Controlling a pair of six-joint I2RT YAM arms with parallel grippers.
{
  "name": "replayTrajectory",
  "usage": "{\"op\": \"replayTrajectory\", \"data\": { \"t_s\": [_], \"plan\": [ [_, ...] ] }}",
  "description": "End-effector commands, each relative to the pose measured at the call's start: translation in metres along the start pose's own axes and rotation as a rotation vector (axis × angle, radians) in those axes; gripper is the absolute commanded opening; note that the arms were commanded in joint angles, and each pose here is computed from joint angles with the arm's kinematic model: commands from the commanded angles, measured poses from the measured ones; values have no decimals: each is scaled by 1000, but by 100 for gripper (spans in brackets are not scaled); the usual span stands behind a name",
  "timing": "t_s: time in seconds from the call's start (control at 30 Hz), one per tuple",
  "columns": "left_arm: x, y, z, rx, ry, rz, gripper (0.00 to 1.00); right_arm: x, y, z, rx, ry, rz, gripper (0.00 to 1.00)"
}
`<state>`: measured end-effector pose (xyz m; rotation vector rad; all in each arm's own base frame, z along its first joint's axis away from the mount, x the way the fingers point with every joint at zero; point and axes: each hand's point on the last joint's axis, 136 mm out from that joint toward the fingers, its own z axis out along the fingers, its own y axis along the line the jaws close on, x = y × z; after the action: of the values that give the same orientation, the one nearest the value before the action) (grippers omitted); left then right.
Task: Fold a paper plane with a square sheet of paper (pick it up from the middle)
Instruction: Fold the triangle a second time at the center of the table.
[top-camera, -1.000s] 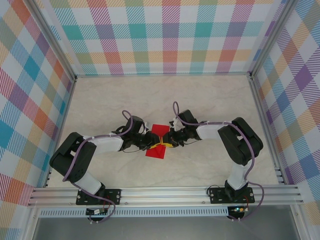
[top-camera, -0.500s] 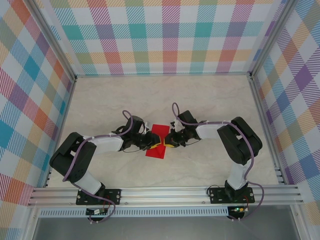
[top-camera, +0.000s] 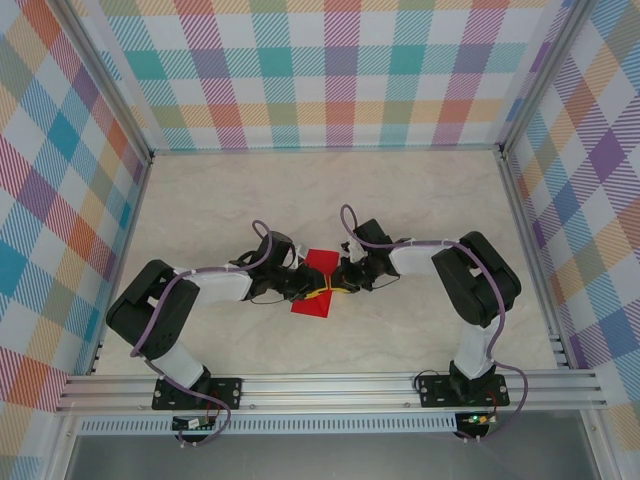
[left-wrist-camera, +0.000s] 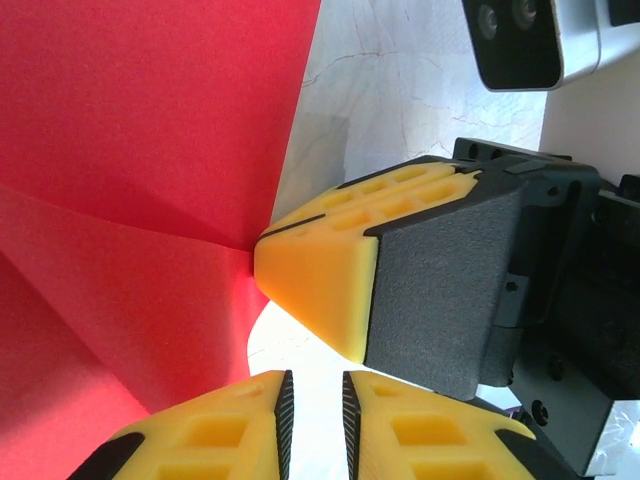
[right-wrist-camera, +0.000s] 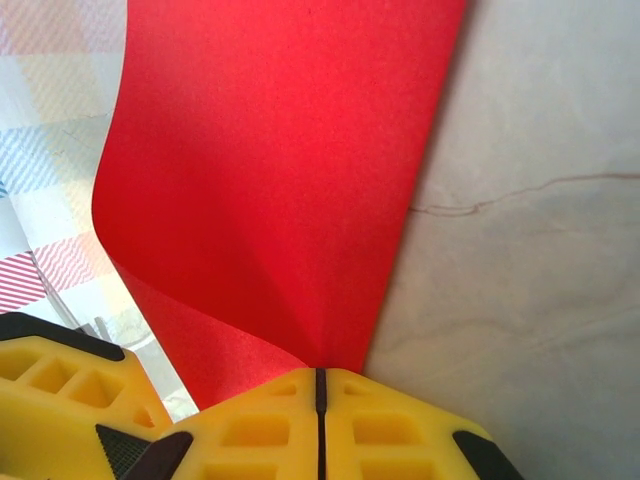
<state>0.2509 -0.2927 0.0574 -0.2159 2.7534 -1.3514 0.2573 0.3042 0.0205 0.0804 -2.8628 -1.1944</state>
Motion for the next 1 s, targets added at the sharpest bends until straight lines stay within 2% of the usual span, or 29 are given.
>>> {"op": "replayTrajectory", "data": {
  "t_s": [0.0,0.97],
  "plan": [
    [1,-9,4,10,13,34,23,-4,1,2,13,1,-30,7],
    [2,3,16,-13,45,14,22,-13,1,2,44,-11,-39,7]
  ]
}}
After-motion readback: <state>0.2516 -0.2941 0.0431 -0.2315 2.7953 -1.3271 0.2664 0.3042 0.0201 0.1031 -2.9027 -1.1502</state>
